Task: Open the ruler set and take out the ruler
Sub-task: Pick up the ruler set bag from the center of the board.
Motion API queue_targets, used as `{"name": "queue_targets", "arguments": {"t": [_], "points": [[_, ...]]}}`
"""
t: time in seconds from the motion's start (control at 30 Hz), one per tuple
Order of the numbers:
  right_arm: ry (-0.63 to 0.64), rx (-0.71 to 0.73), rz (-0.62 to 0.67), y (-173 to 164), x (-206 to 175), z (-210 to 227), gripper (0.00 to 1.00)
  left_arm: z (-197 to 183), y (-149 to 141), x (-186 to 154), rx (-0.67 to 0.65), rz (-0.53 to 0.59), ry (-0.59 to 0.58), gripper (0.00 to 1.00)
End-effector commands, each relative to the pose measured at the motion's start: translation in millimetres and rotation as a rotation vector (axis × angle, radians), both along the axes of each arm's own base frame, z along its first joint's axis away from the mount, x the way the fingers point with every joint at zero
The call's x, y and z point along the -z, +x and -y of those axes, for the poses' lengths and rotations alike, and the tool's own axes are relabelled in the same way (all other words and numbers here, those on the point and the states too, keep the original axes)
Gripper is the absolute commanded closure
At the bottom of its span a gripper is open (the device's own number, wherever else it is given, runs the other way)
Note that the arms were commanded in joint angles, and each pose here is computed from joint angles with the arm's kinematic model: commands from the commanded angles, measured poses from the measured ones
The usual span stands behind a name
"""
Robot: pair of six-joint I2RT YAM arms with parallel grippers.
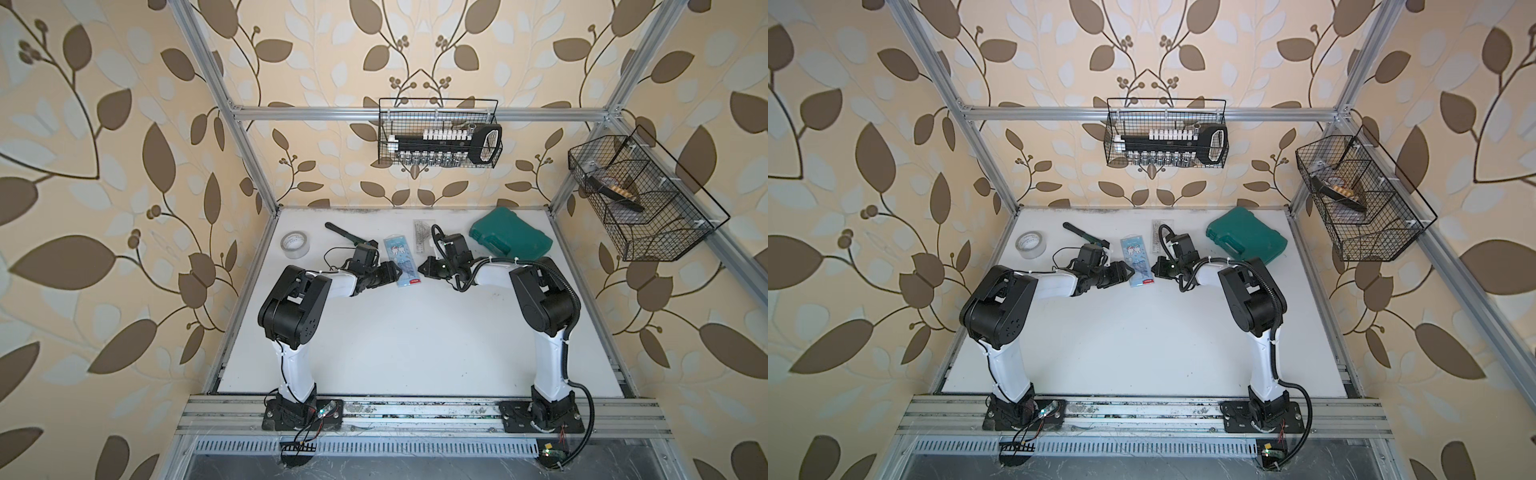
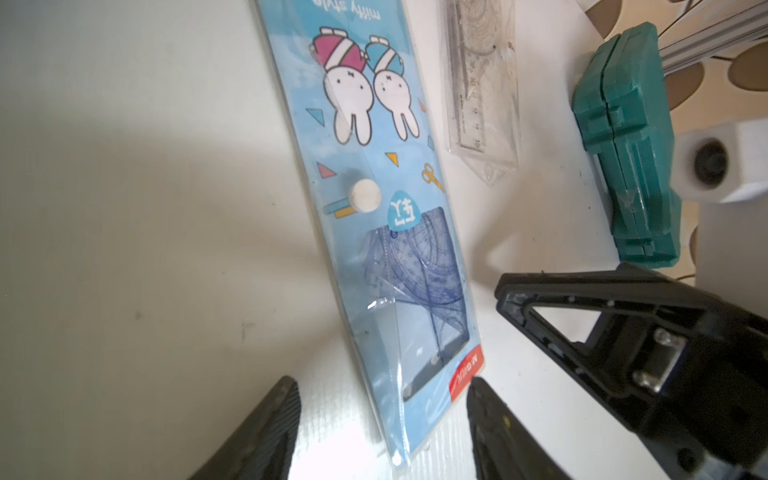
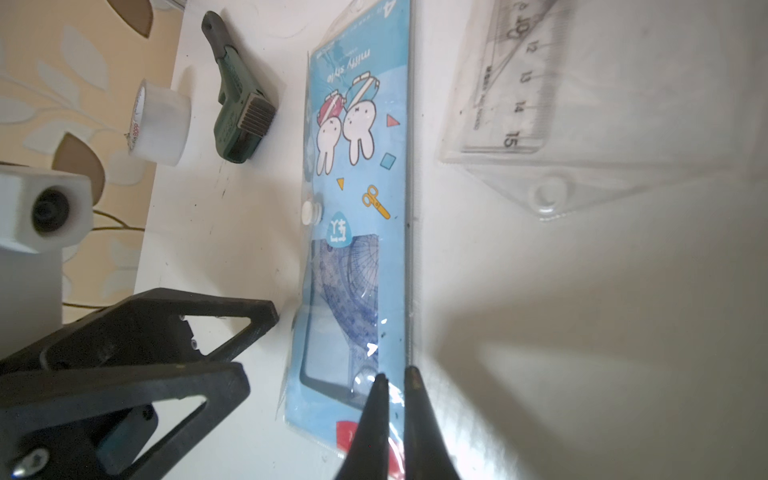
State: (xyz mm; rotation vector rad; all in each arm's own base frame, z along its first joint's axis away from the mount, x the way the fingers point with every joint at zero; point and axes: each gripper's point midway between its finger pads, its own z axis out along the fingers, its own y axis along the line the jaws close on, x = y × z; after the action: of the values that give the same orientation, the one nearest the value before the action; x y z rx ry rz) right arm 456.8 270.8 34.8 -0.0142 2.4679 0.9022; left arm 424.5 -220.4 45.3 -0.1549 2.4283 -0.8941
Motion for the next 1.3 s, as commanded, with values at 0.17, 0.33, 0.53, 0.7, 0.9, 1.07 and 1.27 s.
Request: {"name": "queue_targets", "arguments": {"t": [0.17,0.33,0.53,0.7,0.9,1.07,1.27], "points": [[-0.034,0.009,-0.046,6.9,16.1,-9.0,0.93,5.2,5.1,8.8,-0.006,-0.018,-0.042,0.38],[-0.059,0.014,-0.080,5.2,28.2,-9.3,0.93,9.1,6.8,12.7,0.000,-0.023,-0.064,0.39],[-0.073,0.021,-0.103,2.8,37.4,-6.5,0.93,15.0,8.7,14.2,0.014,-0.023,-0.105,0.41],[-0.083,0.021,-0.105,2.0,38.3,-5.4,0.93,17.3,10.9,8.5,0.027,-0.003,-0.161,0.48],[-0.084,0.021,-0.111,1.8,40.9,-5.3,0.93,24.4,10.8,-1.5,0.065,0.025,-0.231,0.55],[-0.083,0.024,-0.117,1.6,42.9,-4.0,0.93,32.6,10.2,-10.1,0.106,0.044,-0.281,0.65],[-0.081,0.033,-0.121,2.0,43.3,-0.2,0.93,36.4,8.2,-11.9,0.130,0.045,-0.303,0.78]]}}
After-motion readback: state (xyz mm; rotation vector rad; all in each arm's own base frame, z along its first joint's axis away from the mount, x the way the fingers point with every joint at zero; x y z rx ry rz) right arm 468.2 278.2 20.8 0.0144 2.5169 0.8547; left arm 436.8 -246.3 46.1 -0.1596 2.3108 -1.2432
